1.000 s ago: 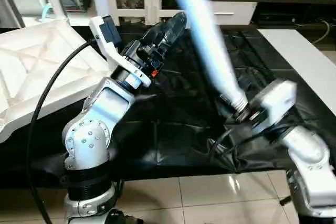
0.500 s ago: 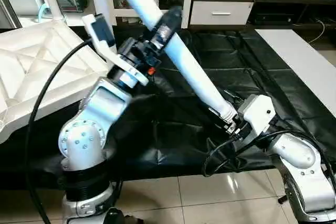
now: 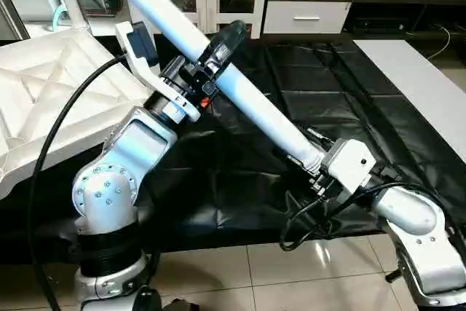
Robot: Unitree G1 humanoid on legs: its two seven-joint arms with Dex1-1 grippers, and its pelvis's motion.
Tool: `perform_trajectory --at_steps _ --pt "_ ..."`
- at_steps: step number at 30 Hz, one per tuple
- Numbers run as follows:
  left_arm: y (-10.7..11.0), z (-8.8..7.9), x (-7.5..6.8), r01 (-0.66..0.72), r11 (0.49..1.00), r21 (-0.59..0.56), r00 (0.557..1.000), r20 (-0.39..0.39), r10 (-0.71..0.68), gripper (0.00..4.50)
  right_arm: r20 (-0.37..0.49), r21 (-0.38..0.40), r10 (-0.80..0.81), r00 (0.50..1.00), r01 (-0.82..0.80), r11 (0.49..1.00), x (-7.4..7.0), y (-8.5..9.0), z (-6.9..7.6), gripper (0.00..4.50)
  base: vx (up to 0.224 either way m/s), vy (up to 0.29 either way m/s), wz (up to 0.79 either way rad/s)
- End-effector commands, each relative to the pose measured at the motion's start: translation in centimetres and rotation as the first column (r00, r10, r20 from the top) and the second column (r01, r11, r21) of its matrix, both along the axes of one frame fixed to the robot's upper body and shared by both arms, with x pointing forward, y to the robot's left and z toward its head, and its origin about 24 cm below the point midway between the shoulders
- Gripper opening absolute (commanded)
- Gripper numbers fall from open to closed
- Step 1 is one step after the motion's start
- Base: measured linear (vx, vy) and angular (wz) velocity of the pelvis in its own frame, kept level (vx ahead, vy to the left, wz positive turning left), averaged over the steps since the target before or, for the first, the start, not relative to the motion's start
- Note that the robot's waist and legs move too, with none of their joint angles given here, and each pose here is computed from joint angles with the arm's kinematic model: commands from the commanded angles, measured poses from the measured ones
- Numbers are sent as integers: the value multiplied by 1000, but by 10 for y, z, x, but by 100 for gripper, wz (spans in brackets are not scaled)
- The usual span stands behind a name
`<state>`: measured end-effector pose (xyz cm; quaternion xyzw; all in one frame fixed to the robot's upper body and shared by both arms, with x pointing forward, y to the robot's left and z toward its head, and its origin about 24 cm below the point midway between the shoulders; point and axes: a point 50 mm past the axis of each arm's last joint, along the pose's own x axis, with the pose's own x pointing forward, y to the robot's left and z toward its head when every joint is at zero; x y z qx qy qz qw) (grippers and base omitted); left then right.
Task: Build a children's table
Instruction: Pick table leg
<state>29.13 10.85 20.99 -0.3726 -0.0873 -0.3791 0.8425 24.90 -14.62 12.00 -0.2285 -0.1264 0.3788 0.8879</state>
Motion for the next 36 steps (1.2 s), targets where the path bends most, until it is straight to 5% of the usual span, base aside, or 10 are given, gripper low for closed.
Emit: perform_trajectory --at_steps 1,16,18,21,24,27,36 --pt "0 -2 2 -15 1000 9 1000 -11 15 295 45 -16 -13 999 13 1000 3 -1 4 191 0 0 0" --pt "1 -1 3 -41 999 -23 999 -9 41 176 49 -29 -24 998 25 999 6 -2 3 191 0 0 0" --pt "1 0 3 -42 999 -24 999 -6 42 170 50 -22 -26 998 27 999 7 -2 3 247 0 0 0" --pt "1 1 2 -43 999 -21 999 8 43 169 46 -10 -37 998 37 999 8 -4 4 273 0 0 0" --pt "-1 3 -1 -47 999 20 998 47 46 169 45 -28 -47 998 49 998 9 -5 3 295 0 0 0" --pt "-9 8 -8 -131 979 157 976 195 99 168 61 -43 -112 992 115 992 14 -8 2 328 0 0 0" --pt "-19 23 -14 -274 951 144 903 380 202 168 95 -5 -225 970 226 974 28 14 9 401 0 0 0"
